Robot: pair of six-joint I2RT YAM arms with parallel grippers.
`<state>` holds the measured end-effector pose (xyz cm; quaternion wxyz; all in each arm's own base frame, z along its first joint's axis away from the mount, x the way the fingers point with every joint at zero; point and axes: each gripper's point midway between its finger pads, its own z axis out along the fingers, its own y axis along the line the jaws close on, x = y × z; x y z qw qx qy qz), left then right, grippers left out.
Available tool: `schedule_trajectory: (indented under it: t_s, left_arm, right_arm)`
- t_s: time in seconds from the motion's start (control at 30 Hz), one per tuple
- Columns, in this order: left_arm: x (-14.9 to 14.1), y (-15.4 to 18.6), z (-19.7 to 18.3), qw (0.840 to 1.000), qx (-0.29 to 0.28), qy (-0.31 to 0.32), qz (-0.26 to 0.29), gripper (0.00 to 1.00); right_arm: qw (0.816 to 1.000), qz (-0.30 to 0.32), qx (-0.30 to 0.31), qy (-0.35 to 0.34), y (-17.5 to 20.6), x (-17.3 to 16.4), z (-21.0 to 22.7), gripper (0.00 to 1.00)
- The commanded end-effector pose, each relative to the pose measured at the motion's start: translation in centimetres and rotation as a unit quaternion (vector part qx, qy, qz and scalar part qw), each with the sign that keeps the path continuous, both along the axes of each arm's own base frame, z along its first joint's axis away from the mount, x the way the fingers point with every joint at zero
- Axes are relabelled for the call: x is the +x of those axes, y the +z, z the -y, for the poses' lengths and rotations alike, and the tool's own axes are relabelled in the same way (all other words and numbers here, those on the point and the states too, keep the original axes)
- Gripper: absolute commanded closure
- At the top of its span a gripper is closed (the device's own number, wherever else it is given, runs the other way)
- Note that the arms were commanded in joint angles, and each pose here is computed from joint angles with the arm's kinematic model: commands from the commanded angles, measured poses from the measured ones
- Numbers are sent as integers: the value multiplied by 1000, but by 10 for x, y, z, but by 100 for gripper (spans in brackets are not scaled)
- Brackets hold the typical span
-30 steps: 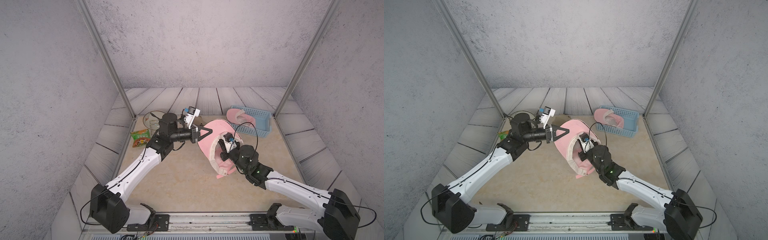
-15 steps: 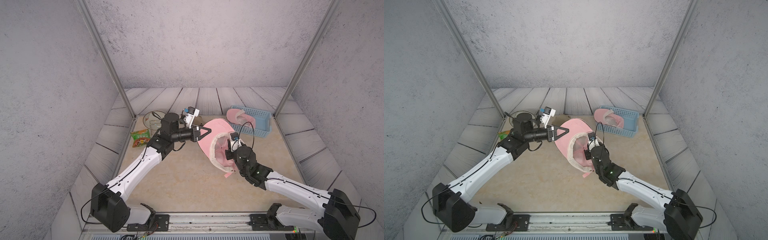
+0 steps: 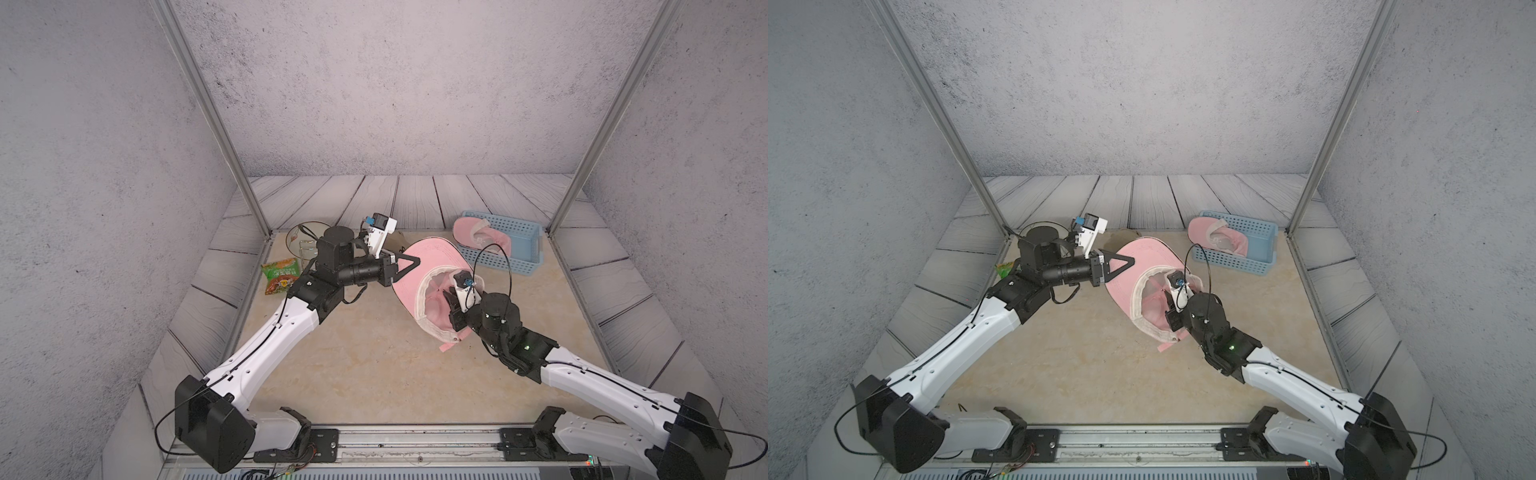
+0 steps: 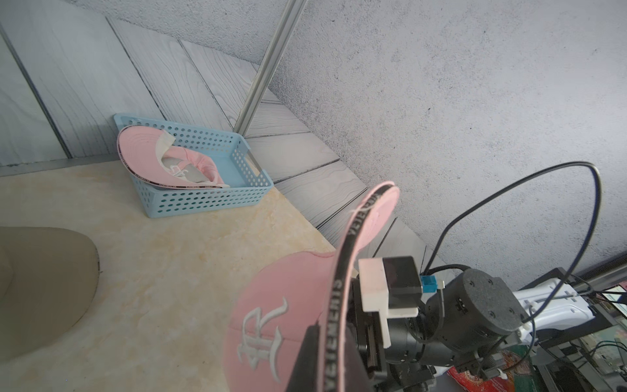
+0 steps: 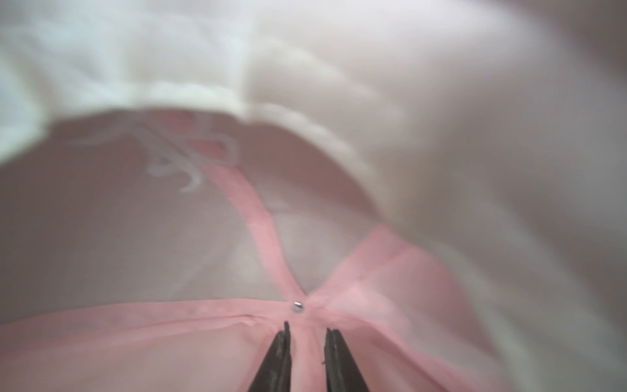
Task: Turn the baseball cap inside out
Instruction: Turn over the baseball cap.
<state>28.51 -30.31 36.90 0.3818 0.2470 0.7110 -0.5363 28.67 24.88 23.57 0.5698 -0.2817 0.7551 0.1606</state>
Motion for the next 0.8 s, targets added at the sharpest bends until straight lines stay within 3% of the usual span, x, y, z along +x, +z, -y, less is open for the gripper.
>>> schedule_trajectory:
  t_s: [0.0,0.2,0.37,0.57,0.77]
  left_arm:
    - [-14,24,8,998,-29,-46,32,100]
    - [-11,25,5,998,-27,-30,39,100]
    - [-3,31,-5,998,-21,10,50,100]
    - [-6,44,-10,997,-37,16,60,100]
    - [-6,40,-11,997,-26,17,64,100]
  right_arm:
    - [990,-29,15,134,4,-25,-40,82]
    - [975,-87,5,205,-11,-41,-62,83]
    - [971,-140,-63,181,-41,-40,-49,83]
    - [968,-179,-164,65,-81,-17,-11,83]
    - [967,-136,-185,-110,-68,17,37,85]
